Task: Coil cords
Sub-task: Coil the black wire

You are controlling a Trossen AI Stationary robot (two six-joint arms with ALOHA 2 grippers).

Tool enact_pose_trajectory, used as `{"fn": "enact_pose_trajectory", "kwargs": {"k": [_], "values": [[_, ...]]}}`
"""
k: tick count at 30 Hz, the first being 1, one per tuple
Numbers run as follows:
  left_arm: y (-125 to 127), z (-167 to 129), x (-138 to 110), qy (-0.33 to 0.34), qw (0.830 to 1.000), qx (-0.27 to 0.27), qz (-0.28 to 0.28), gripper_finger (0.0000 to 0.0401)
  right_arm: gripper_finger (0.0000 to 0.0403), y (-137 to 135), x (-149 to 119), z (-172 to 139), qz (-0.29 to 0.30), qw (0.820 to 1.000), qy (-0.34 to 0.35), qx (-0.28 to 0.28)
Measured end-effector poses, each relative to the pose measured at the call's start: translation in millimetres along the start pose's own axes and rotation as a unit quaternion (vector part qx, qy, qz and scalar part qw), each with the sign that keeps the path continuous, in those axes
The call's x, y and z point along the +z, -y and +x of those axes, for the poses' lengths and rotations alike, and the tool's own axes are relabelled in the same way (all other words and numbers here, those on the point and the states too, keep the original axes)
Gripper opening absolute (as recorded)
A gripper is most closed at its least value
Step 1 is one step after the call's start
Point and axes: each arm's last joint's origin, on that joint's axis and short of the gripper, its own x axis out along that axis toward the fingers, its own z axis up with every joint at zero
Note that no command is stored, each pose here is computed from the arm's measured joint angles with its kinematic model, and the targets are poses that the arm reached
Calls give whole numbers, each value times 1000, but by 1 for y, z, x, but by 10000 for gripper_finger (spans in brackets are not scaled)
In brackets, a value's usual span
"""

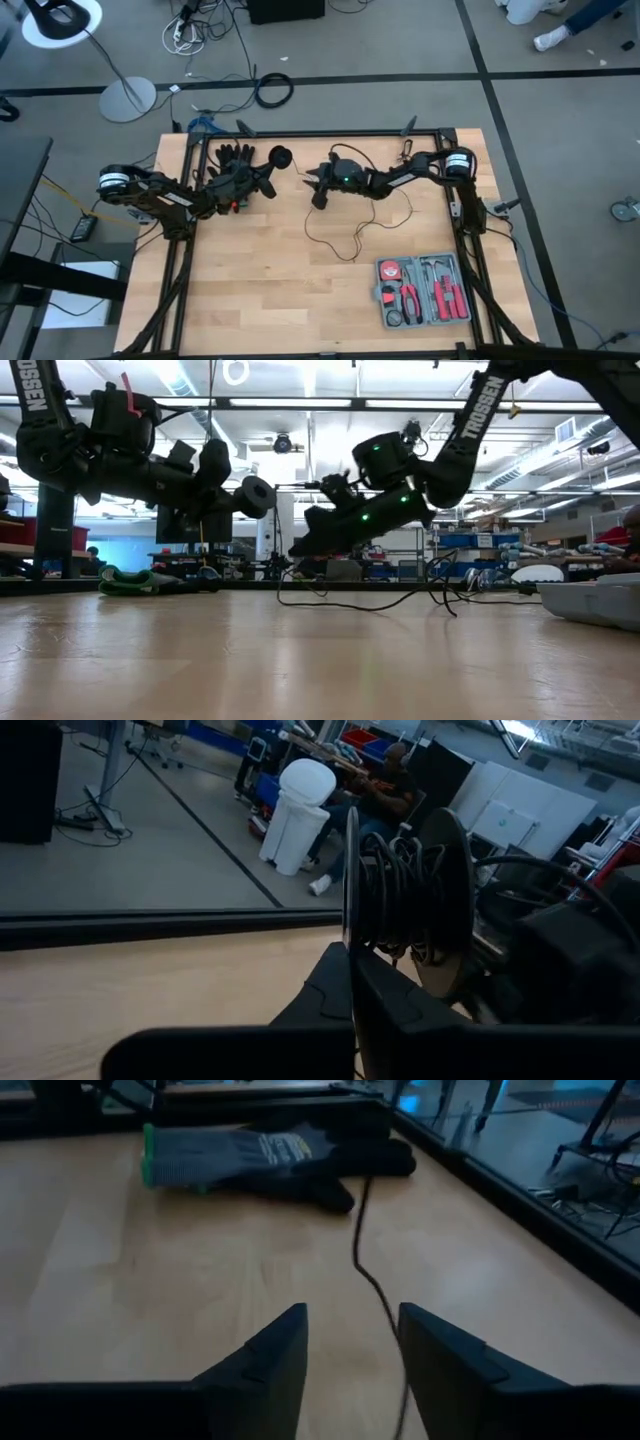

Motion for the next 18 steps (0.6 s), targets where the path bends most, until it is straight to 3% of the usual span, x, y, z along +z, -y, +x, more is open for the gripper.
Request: {"fn": "enact_pose_trajectory", "kwargs": {"k": [8, 18], "values": [[2, 0, 1, -7, 999, -31, -4, 0, 187, -2, -3, 21, 0, 1000, -17, -9], [5, 0, 3, -3, 998, -58, -13, 0, 185, -2, -6, 21, -41, 998, -34, -19]]}}
